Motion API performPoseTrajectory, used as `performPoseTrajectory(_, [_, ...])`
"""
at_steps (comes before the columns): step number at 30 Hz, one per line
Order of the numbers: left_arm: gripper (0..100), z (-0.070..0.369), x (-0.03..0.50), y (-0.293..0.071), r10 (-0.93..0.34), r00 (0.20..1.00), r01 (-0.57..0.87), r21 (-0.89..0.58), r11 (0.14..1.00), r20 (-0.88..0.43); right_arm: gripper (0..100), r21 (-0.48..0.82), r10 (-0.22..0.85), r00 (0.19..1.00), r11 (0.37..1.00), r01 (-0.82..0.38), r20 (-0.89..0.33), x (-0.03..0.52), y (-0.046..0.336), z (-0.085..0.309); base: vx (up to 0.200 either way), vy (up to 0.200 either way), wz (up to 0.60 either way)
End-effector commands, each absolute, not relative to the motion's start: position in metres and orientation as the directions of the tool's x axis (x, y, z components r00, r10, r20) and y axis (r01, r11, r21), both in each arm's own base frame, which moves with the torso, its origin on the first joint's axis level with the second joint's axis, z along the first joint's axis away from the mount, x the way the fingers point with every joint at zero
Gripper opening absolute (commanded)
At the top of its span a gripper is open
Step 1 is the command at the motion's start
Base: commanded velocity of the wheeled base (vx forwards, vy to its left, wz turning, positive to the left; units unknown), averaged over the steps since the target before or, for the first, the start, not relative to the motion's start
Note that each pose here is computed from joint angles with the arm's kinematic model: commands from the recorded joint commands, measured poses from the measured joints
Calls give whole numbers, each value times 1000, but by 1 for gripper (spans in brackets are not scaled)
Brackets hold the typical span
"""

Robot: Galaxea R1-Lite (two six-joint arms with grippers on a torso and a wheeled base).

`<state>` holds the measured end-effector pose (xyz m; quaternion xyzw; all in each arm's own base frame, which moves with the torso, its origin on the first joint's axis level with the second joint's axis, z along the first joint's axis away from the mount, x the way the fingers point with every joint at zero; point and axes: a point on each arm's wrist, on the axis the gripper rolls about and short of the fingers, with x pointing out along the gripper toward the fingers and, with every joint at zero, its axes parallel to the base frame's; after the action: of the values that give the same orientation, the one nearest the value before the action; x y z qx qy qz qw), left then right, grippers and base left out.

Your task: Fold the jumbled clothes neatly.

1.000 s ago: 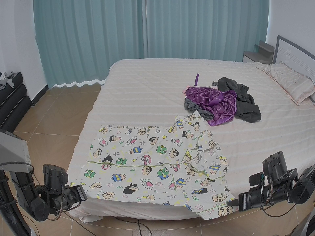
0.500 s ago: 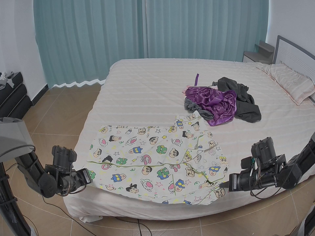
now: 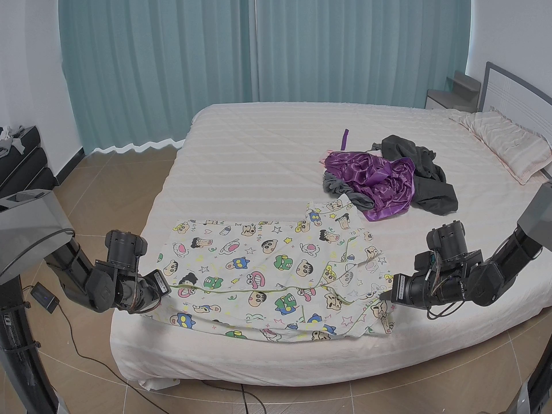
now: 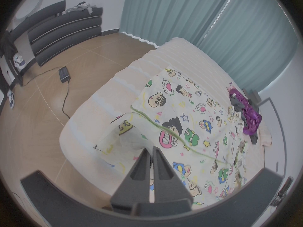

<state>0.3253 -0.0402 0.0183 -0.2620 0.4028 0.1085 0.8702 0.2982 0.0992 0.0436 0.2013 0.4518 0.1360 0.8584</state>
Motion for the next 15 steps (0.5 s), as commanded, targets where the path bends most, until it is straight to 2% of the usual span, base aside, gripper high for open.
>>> performPoseTrajectory(1, [0,9,343,-40,-12,659,-441,-399,804,-752,0,468,402,548,884,-23,-733,311,99,31,0,0,0])
performPoseTrajectory(7, [0,13,351,-40,-13,679,-467,-445,764,-734,0,455,374,552,891,11,-745,320,98,23,0,0,0])
performPoseTrajectory(10, [0,13,354,-38,-8,687,-476,-458,750,-727,0,451,340,587,891,47,-735,329,98,22,0,0,0])
performPoseTrajectory(15, [0,16,358,-35,-2,699,-490,-481,727,-715,0,483,343,630,874,58,-697,337,96,29,0,0,0])
